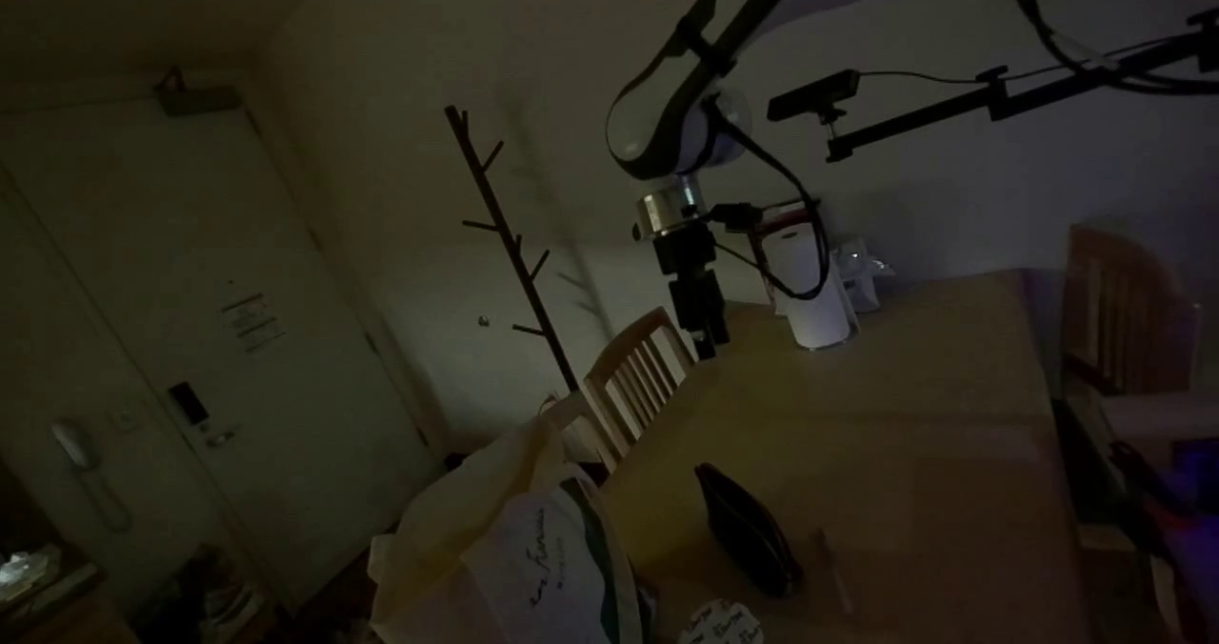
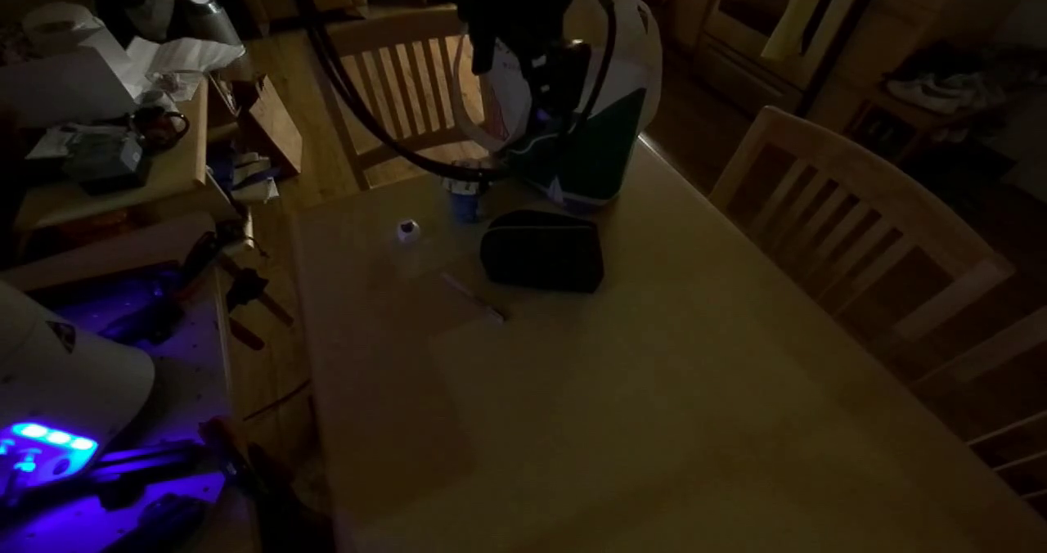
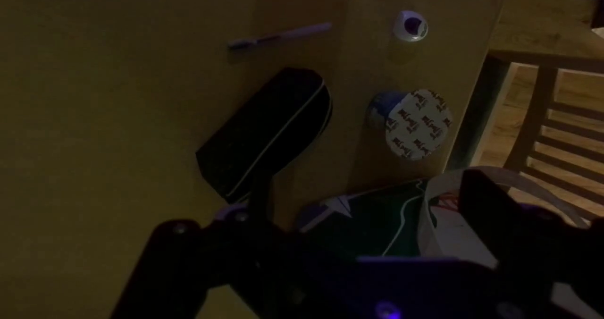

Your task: Put the toothbrush inside the dark blue toiletry bag, pick up the white object from the table and put it inside the white and blue bag

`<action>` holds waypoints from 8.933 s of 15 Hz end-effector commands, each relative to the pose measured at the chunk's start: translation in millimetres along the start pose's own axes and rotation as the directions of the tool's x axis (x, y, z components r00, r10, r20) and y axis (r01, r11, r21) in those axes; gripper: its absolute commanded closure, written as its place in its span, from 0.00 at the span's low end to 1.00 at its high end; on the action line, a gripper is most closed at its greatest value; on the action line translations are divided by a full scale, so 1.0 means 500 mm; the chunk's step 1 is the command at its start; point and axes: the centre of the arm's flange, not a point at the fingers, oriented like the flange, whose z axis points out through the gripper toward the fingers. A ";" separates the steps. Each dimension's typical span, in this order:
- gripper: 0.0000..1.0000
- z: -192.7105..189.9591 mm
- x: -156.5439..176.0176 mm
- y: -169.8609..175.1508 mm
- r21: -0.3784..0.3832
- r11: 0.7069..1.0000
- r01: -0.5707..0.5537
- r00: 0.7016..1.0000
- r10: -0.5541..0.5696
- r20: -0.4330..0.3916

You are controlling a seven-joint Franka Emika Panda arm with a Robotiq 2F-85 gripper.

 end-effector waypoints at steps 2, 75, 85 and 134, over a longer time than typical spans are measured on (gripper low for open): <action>0.00 0.021 0.010 0.003 -0.002 1.000 0.029 0.997 -0.028 0.073; 0.00 0.633 -0.087 -0.013 0.208 0.144 0.967 0.059 -0.928 0.369; 0.00 0.643 -0.064 -0.003 0.147 0.086 0.985 0.032 -0.942 0.334; 0.97 0.342 0.144 -0.100 0.223 -0.331 0.917 -0.399 -0.724 0.563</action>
